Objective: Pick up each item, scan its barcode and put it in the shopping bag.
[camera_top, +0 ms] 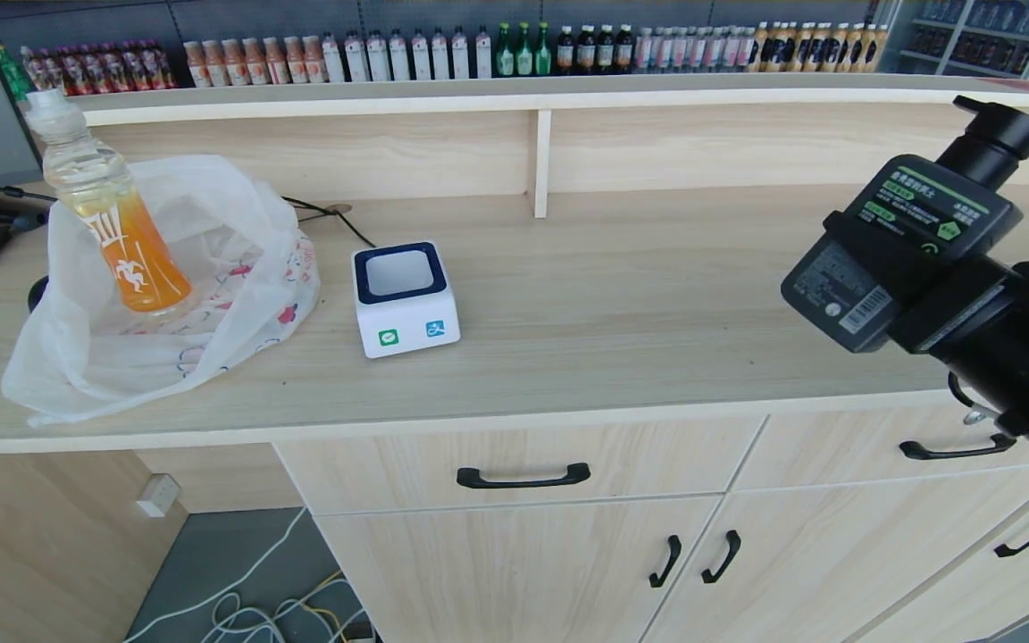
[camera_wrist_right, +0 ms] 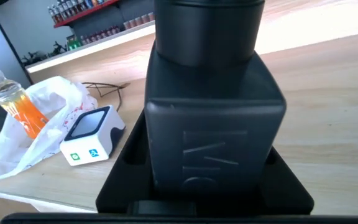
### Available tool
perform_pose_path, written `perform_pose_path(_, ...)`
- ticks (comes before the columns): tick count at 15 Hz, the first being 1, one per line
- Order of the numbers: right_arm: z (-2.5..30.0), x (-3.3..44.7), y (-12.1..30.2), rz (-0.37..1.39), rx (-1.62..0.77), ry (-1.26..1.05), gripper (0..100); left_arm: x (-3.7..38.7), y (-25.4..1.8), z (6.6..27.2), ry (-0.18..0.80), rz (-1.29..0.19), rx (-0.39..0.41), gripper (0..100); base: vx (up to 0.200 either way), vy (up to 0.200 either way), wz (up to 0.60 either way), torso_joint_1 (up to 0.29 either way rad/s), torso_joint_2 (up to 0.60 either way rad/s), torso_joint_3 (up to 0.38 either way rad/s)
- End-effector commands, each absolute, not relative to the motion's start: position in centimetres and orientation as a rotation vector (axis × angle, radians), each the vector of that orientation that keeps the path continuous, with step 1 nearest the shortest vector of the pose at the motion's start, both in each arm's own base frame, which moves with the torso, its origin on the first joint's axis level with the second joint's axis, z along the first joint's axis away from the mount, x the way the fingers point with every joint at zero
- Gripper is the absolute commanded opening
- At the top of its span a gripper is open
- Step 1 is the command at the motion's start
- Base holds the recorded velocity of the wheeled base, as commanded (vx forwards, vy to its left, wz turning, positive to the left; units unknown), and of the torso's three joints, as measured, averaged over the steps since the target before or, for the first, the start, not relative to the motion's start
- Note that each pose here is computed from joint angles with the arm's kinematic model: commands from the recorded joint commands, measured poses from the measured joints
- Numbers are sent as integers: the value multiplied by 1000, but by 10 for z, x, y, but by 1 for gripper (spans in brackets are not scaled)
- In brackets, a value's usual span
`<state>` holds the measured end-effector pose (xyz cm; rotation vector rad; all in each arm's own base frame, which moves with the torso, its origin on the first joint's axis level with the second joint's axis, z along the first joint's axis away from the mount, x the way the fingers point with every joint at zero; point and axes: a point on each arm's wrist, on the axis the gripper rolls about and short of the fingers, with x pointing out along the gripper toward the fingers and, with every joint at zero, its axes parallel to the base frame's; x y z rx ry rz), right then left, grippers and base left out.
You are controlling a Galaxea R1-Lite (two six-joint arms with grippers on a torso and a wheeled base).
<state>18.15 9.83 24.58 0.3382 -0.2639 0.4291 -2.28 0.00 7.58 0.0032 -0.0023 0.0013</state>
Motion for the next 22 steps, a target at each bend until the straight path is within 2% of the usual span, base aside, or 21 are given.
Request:
perform_pose_path(1, 245, 182, 99, 451, 353, -253, 0, -23, 0, 76, -3, 2, 3, 100, 0, 0, 0, 0, 0, 0)
perform_pose_path(7, 249, 201, 119, 822, 403, -175, 0, -23, 0, 76, -3, 2, 3, 100, 0, 0, 0, 0, 0, 0)
perform_pose_path(9, 250, 209, 126, 893, 400, -160, 0, -23, 0, 76, -3, 2, 3, 100, 0, 0, 0, 0, 0, 0)
perform_pose_path(15, 250, 202, 142, 1273, 325, -120, 0, -23, 0, 76, -3, 2, 3, 100, 0, 0, 0, 0, 0, 0)
perform_pose_path(17, 252, 199, 150, 1357, 313, -112, 0, -23, 0, 76, -3, 2, 3, 100, 0, 0, 0, 0, 0, 0)
perform_pose_path(22, 254, 191, 164, 1426, 333, -97, 0, -23, 0, 76, -3, 2, 3, 100, 0, 0, 0, 0, 0, 0)
